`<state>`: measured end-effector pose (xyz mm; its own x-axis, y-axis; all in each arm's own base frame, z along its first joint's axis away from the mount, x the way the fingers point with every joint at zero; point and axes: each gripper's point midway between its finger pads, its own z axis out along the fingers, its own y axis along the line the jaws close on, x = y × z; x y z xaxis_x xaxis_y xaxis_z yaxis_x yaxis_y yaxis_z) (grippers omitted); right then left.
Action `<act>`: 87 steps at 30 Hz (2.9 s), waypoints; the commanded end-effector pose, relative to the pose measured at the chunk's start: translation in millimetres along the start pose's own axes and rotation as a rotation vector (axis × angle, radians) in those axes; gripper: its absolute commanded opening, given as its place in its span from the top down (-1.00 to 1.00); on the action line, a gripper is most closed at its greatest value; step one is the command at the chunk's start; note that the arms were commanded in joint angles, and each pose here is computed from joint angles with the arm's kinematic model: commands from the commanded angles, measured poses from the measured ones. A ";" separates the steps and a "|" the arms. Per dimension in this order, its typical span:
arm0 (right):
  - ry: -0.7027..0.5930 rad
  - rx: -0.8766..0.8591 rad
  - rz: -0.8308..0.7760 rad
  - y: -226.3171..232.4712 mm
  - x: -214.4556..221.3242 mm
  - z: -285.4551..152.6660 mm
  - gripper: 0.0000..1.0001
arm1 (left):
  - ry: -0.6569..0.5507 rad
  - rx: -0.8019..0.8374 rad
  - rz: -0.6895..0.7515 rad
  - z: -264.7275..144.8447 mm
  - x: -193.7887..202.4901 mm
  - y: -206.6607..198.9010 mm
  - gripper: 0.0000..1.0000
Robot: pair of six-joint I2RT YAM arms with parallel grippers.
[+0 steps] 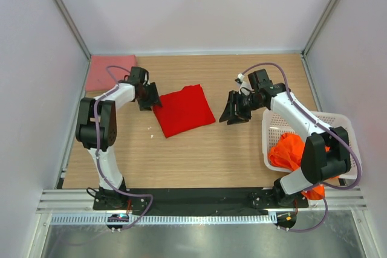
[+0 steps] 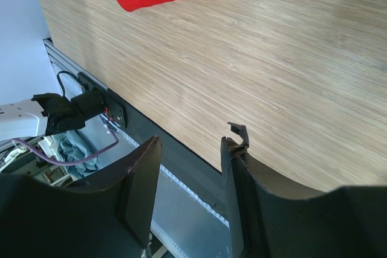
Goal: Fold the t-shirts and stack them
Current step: Fold the tshirt, then neatly place the folded tshirt to the corner
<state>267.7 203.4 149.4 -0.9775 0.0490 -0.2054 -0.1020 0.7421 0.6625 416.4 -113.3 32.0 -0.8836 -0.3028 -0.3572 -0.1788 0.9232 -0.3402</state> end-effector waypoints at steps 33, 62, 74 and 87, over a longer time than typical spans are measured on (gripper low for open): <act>0.017 -0.053 -0.030 12.5 17.6 3.6 -0.03 | -0.196 -0.139 0.074 -45.0 -54.3 -4.0 0.99; 0.140 -0.103 -0.027 30.9 37.2 32.5 -0.04 | -0.562 -0.664 0.565 -245.8 -178.5 8.7 1.00; 0.147 -0.097 -0.022 28.2 36.2 36.6 -0.05 | -0.690 -0.733 0.573 -300.0 -201.8 2.4 1.00; 0.148 -0.103 -0.020 26.9 37.8 37.5 -0.06 | -0.752 -0.725 0.567 -313.6 -210.1 -4.6 1.00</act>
<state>231.5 244.8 122.9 -0.9941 -0.0650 -0.0868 -0.1075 0.6959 0.7101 470.0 14.9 329.3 -0.5947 0.3641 -0.7168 -0.1607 0.8198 0.5497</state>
